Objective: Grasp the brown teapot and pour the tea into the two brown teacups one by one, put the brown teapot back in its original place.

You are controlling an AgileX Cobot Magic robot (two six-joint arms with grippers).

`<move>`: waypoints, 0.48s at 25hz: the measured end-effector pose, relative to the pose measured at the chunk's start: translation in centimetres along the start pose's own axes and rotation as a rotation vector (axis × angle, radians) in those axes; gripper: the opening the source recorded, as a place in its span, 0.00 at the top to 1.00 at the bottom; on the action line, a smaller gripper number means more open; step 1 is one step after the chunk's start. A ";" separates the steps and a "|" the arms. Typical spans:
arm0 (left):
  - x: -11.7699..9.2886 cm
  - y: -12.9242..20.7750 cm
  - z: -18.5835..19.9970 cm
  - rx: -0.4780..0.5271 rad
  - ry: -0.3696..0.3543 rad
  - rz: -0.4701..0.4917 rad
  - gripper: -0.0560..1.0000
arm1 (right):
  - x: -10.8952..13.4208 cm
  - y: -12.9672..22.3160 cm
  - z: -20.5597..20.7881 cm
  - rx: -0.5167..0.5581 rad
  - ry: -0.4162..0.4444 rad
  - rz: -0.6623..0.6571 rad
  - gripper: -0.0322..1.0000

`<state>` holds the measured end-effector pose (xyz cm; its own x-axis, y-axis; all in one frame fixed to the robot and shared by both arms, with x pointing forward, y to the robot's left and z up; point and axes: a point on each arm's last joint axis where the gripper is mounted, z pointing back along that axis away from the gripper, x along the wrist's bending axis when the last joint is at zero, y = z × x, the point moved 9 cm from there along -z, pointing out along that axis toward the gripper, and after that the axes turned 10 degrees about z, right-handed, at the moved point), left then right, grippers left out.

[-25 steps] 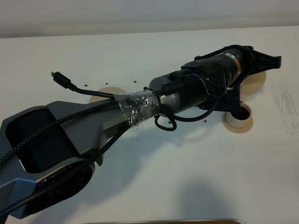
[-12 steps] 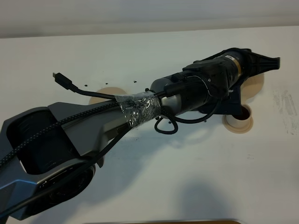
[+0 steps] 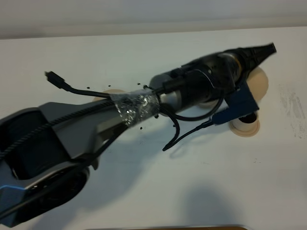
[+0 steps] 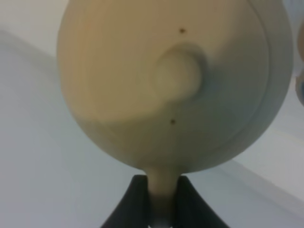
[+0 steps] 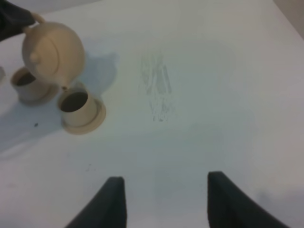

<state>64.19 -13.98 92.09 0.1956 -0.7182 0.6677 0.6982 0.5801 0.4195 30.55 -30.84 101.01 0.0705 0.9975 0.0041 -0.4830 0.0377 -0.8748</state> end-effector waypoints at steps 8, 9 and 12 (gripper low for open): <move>-0.8 2.7 2.9 0.002 0.115 0.328 0.87 | 0.0 0.0 0.0 0.000 0.000 0.000 0.57; -1.3 3.0 3.3 0.004 0.149 0.380 0.87 | 0.0 0.0 0.0 0.000 0.000 0.000 0.57; -3.0 3.3 4.5 0.005 0.264 0.548 0.87 | 0.0 0.0 0.0 0.000 0.000 0.000 0.57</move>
<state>62.81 -8.19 94.24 0.6899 -0.3851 0.6129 0.4444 0.8937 0.0613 30.55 -30.84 101.01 0.0705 0.9975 0.0041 -0.4830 0.0377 -0.8748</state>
